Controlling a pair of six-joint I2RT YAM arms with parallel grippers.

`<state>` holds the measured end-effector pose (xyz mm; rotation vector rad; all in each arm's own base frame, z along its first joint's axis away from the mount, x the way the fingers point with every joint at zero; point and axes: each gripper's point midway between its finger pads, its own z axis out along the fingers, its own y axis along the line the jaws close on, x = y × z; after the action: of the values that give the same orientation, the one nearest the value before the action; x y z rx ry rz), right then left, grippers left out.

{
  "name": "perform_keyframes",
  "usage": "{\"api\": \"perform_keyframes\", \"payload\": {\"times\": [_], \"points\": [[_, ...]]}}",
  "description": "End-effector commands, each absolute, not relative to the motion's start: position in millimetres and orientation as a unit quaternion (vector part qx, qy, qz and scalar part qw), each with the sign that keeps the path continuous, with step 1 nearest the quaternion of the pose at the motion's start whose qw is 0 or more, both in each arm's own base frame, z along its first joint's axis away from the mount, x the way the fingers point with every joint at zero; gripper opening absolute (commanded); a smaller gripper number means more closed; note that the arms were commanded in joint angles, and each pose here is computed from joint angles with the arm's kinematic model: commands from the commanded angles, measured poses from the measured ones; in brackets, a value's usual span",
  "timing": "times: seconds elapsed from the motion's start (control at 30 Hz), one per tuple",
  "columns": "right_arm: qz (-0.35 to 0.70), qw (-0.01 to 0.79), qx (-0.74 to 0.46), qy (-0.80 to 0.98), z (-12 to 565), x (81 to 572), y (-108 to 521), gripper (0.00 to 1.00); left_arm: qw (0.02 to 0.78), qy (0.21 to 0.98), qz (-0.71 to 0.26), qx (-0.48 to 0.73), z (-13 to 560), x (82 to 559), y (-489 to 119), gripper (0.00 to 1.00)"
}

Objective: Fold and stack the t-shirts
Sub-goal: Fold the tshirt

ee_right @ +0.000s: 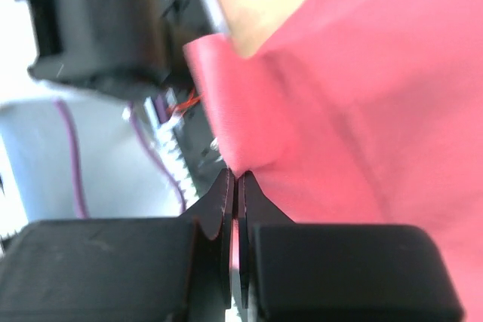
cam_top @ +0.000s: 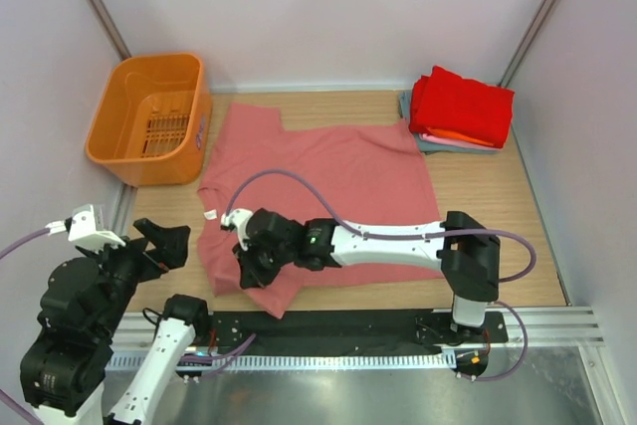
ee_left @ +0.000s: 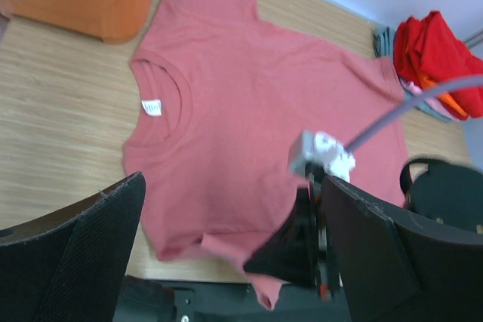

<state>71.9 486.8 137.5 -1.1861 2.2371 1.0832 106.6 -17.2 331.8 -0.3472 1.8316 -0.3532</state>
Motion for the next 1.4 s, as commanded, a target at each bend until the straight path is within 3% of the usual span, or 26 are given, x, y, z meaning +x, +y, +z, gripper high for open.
{"api": "perform_keyframes", "payload": {"times": [0.0,0.13,0.27,0.4,0.53,0.93,1.17,1.37], "points": [[0.418,0.212,-0.38,0.797,150.7,105.9,489.6,0.01,0.511,0.827,-0.176,-0.153,305.1,106.1,-34.2,1.0],[0.458,0.191,-0.364,0.788,153.8,117.7,486.5,0.02,0.427,0.861,-0.224,-0.159,267.6,101.8,-59.7,1.0],[0.453,0.157,-0.38,0.791,134.9,112.4,482.7,0.13,0.379,0.859,-0.291,-0.183,251.7,90.9,-82.4,1.0],[0.471,0.143,-0.371,0.787,119.2,107.3,479.8,0.08,0.333,0.854,-0.328,-0.228,220.4,89.4,-95.3,1.0],[0.492,0.143,-0.36,0.779,119.1,106.5,480.6,0.07,0.289,0.838,-0.373,-0.275,184.1,101.0,-111.6,0.93],[0.573,0.131,-0.36,0.724,152.9,89.2,484.3,0.06,0.296,0.828,-0.345,-0.328,146.5,115.5,-100.7,0.74],[0.583,0.121,-0.379,0.708,156.1,80.7,478.8,0.06,0.306,0.842,-0.295,-0.332,136.2,112.6,-84.9,0.73],[0.586,0.119,-0.379,0.706,155.7,79.7,477.5,0.06,0.304,0.845,-0.292,-0.329,131.0,114.7,-85.7,0.58]]}}
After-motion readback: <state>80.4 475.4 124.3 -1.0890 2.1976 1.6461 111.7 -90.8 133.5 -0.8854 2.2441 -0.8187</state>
